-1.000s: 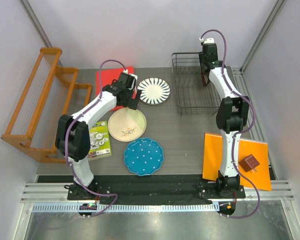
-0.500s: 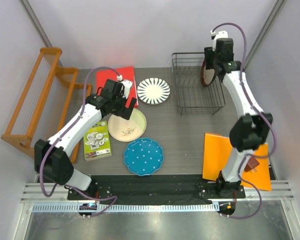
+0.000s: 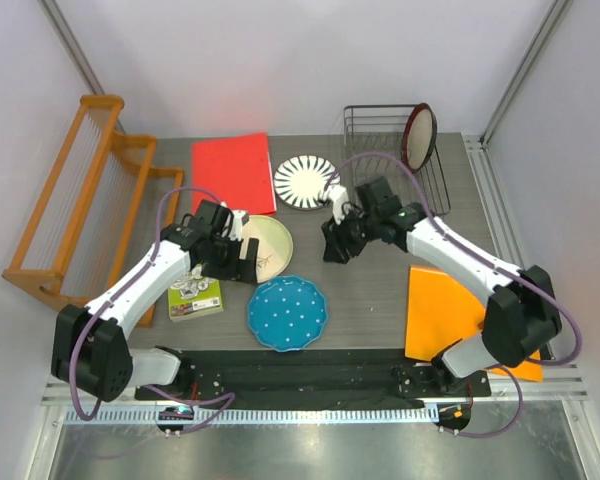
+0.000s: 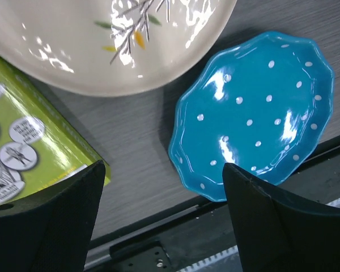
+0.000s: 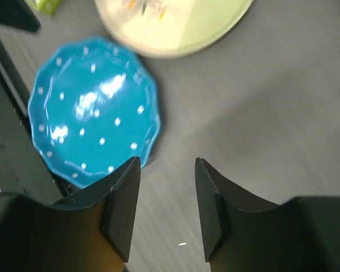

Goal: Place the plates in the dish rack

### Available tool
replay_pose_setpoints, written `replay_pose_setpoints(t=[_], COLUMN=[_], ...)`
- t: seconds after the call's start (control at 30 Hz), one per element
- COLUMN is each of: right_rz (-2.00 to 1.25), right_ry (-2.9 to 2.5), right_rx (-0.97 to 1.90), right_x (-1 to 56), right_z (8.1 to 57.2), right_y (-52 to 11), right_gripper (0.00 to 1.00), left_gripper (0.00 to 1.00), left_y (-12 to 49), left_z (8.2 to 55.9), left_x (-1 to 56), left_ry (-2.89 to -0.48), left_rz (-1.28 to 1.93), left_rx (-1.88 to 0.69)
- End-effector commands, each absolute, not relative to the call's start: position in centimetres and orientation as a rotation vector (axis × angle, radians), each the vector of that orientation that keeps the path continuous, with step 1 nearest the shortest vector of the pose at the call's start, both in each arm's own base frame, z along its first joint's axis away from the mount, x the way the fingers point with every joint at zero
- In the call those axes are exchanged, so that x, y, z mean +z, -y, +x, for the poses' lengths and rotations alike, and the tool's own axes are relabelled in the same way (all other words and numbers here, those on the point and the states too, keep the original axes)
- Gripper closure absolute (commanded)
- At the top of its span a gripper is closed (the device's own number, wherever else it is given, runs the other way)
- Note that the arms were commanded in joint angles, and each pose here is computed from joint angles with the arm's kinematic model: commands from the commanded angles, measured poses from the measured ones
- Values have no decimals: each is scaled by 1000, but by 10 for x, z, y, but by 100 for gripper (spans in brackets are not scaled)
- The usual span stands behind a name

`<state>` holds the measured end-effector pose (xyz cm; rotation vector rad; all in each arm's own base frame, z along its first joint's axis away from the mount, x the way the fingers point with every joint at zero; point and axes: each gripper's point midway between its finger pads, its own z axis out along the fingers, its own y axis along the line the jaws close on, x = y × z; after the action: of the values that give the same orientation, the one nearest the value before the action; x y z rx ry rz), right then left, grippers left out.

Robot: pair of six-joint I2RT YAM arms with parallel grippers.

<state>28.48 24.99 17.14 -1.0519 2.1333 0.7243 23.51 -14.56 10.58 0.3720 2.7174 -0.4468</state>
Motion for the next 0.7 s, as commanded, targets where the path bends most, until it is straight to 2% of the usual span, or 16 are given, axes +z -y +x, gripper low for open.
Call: replay_pose_setpoints(t=[0.0,0.13,0.47,0.67], right_rz=[-1128,-1255,-1299,-1219], right_ry=[-2125,-2186,-2296,-2401], right_rx=[882,900,916,756], right_x=[151,112,58,33], right_z=[253,225,222,231], right_y=[-277,-293,-312,-298], right_gripper=[54,57,64,68], left_gripper=[16,17,19,25], left_y=[156,163,162,165], left_z=[223,216,202,197], left_x=[112,102,70,54], left_ry=[-2703,-2728,-2834,-2861], left_rz=[178,132,-78,-109], left_rx=[-580,-650,-659,-689])
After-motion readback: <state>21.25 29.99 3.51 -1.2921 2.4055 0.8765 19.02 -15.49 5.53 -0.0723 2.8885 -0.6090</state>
